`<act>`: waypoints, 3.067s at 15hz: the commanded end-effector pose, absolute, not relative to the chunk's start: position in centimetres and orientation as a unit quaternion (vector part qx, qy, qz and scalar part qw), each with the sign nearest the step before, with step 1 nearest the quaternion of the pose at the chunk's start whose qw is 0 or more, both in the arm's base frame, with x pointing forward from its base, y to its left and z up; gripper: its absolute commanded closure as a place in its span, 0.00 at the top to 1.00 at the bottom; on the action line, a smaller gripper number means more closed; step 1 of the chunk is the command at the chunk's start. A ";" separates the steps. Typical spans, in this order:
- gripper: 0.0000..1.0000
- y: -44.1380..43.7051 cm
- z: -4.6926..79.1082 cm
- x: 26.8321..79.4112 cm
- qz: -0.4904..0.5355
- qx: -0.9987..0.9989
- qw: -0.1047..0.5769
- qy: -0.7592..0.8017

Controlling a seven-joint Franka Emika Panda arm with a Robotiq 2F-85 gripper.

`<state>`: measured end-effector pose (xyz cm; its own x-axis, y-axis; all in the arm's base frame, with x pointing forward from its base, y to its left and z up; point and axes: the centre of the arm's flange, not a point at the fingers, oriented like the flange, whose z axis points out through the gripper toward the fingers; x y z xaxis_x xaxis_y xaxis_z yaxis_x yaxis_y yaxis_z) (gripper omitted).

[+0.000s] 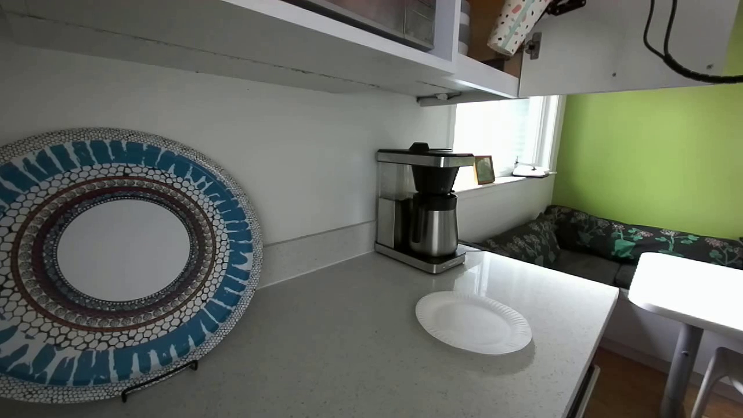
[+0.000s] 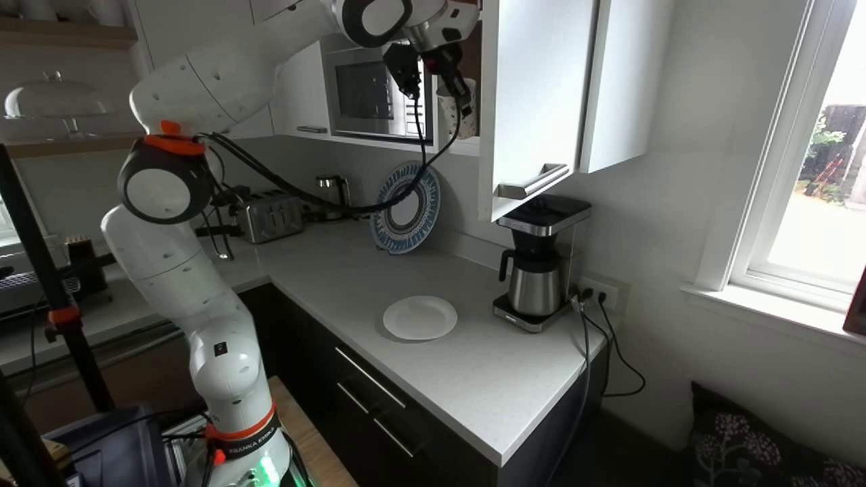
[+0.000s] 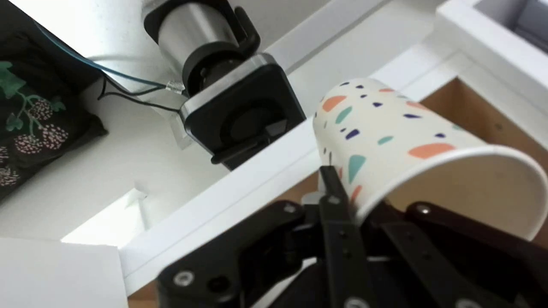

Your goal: Remove the plate and cup from the top cupboard and put them on the kitchen countertop

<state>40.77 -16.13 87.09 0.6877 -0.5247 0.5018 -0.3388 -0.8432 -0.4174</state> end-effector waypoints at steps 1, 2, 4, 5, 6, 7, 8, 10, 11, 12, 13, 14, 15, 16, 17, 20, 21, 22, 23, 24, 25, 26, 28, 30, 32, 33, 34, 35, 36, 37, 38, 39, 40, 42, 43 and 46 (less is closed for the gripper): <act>0.00 -14.4 82.1 39.2 -0.261 -0.940 0.152 0.160; 0.00 -14.1 80.5 39.4 -0.252 -0.950 0.122 0.139; 0.00 -13.5 77.6 40.5 -0.230 -0.961 0.122 0.096; 0.00 -13.1 76.1 41.0 -0.214 -0.966 0.127 0.071; 0.00 -12.4 74.4 41.4 -0.203 -0.969 0.132 0.047; 0.00 -11.8 72.8 41.9 -0.190 -0.972 0.135 0.024; 0.00 -11.3 71.0 42.6 -0.187 -0.976 0.111 0.004; 0.00 -10.9 67.0 43.8 -0.165 -0.981 0.102 -0.022; 0.00 -10.5 65.5 44.2 -0.155 -0.982 0.100 -0.033; 0.00 -10.2 63.9 44.6 -0.148 -0.984 0.094 -0.042; 0.00 -10.2 62.6 45.0 -0.148 -0.984 0.087 -0.046; 0.00 -10.7 65.6 45.7 -0.145 -0.984 0.102 -0.028; 0.01 -10.6 64.5 46.0 -0.140 -0.984 0.101 -0.029; 0.01 -10.6 64.5 46.1 -0.140 -0.985 0.101 -0.029; 0.01 -10.7 64.8 46.2 -0.143 -0.984 0.100 -0.029; 0.01 -10.8 65.5 46.0 -0.150 -0.983 0.099 -0.029; 0.00 -10.1 64.7 46.1 -0.139 -0.985 0.093 -0.043; 0.00 -9.1 63.6 46.2 -0.136 -0.983 0.103 -0.067; 0.00 -8.4 62.9 46.3 -0.132 -0.982 0.108 -0.082; 0.00 -7.4 61.7 46.4 -0.129 -0.980 0.111 -0.103; 0.00 -6.4 60.8 46.5 -0.128 -0.976 0.121 -0.128; 0.00 -5.3 59.7 46.5 -0.123 -0.973 0.118 -0.154; 0.00 -3.2 57.3 46.6 -0.109 -0.965 0.116 -0.207; 0.00 -1.5 54.5 46.7 -0.093 -0.956 0.112 -0.253; 0.00 -0.6 52.0 46.9 -0.080 -0.949 0.096 -0.288; 0.00 -0.4 51.1 47.0 -0.078 -0.945 0.093 -0.303; 0.00 -0.4 50.1 47.0 -0.079 -0.943 0.083 -0.313; 0.00 -0.6 49.1 47.0 -0.081 -0.941 0.073 -0.319; 0.00 -0.9 47.9 47.1 -0.079 -0.939 0.059 -0.328; 0.00 -1.1 47.0 47.1 -0.076 -0.938 0.051 -0.334; 0.00 -1.3 45.9 47.1 -0.077 -0.938 0.046 -0.336; 0.00 -1.5 45.0 47.1 -0.080 -0.938 0.043 -0.334; 0.00 -1.6 44.1 47.2 -0.084 -0.938 0.048 -0.334; 0.00 -1.8 42.6 47.3 -0.095 -0.941 0.041 -0.322; 0.00 -2.0 42.0 47.6 -0.106 -0.944 0.037 -0.309; 0.00 -2.1 40.4 48.2 -0.124 -0.946 0.026 -0.299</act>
